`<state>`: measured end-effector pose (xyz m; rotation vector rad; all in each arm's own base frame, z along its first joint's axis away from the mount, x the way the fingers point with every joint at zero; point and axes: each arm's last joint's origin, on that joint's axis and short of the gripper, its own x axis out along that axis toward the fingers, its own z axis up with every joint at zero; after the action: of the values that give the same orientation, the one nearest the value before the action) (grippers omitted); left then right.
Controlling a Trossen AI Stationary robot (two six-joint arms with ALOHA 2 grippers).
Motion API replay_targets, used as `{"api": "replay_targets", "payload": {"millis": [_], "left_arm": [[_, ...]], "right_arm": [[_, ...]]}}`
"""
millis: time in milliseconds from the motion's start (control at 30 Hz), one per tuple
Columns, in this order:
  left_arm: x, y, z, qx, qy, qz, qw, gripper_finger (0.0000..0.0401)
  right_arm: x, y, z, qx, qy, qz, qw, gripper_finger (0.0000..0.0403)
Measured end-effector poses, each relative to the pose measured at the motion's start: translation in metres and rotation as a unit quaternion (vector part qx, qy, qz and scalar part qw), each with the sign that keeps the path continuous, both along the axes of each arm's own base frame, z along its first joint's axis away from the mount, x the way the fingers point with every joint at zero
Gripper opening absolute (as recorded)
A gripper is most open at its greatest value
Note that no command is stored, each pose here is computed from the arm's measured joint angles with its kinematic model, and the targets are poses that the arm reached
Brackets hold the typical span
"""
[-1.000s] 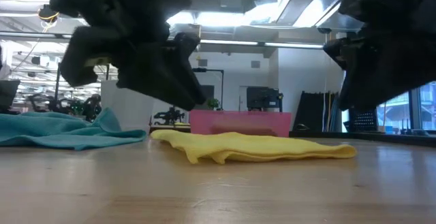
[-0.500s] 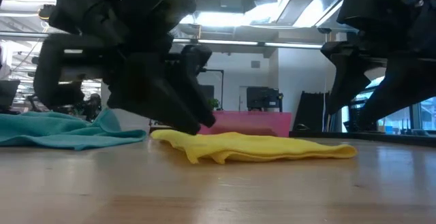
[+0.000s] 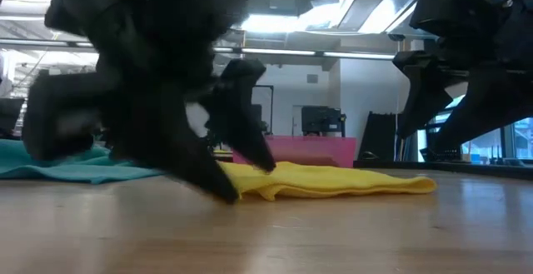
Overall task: Fold microfiber towels
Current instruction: Fold the yellow microfiber towel
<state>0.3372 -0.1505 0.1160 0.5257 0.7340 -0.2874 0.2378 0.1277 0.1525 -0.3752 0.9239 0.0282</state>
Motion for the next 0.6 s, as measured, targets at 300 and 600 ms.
{"api": "replay_targets", "payload": {"millis": [300,600], "left_arm": [[-0.011,-0.007,0.008,0.069,0.02,-0.01,0.997,0.0225],[-0.014,-0.006,0.004,0.151,0.021,-0.009,0.988,0.0225]], "right_arm": [[0.0,0.0,0.0,-0.003,-0.003,-0.003,1.0,0.0225],[0.0,0.0,0.0,-0.006,-0.006,-0.005,1.0,0.0225]]}}
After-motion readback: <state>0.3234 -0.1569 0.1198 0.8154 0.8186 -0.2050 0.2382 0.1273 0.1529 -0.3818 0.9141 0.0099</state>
